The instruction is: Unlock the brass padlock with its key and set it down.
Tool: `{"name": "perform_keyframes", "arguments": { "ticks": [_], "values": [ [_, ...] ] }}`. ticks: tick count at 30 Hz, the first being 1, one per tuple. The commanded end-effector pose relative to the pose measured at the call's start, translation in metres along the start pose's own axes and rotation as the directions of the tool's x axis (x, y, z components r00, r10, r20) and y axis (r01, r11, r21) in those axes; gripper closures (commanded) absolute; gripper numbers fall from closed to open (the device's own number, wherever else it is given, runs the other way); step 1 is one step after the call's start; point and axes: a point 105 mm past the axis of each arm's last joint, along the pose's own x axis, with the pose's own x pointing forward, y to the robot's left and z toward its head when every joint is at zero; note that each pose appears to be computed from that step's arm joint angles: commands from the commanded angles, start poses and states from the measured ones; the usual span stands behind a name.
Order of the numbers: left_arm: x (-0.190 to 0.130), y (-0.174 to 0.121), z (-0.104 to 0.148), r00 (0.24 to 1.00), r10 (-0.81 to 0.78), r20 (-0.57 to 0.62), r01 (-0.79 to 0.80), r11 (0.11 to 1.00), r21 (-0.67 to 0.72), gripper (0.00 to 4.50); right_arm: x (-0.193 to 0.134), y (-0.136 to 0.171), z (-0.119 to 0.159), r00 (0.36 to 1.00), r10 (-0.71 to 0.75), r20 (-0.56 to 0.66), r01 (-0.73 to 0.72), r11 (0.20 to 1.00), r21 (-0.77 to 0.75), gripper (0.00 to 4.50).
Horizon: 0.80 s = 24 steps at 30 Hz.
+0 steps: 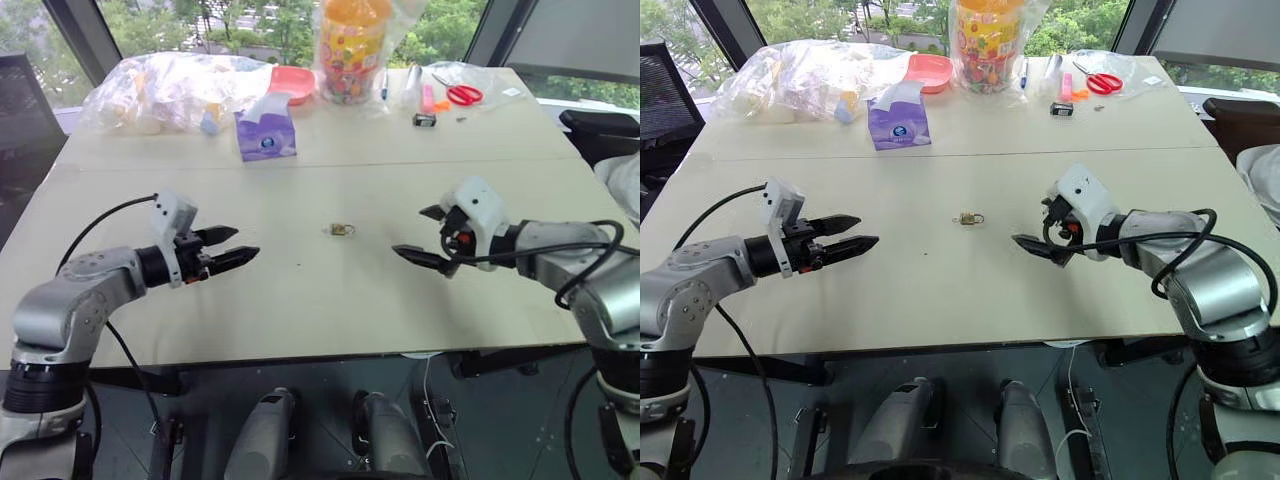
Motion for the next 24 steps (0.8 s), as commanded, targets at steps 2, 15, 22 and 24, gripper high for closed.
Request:
{"name": "perform_keyframes", "arguments": {
  "ticks": [2, 15, 22, 24],
  "values": [
    [-0.004, -0.004, 0.027, 0.995, -0.104, -0.002, 0.104, 0.988, 0.118, 0.89, 0.032, -0.002, 0.014, 0.997, 0.074, -0.001, -0.074, 0.993, -0.095, 0.00],
    [-0.006, -0.019, 0.027, 0.990, -0.140, -0.031, 0.144, 0.973, 0.182, 0.89, 0.121, 0.003, 0.013, 0.961, 0.256, -0.102, -0.269, 0.953, -0.143, 0.00],
    [-0.008, -0.024, 0.018, 0.995, -0.102, -0.015, 0.103, 0.983, 0.152, 0.83, 0.135, 0.009, -0.006, 0.940, 0.294, -0.173, -0.319, 0.938, -0.137, 0.26],
    [-0.009, -0.023, 0.017, 0.995, -0.097, -0.012, 0.097, 0.984, 0.147, 0.81, 0.139, 0.010, -0.004, 0.942, 0.297, -0.155, -0.317, 0.939, -0.131, 0.94]
  ]
}}
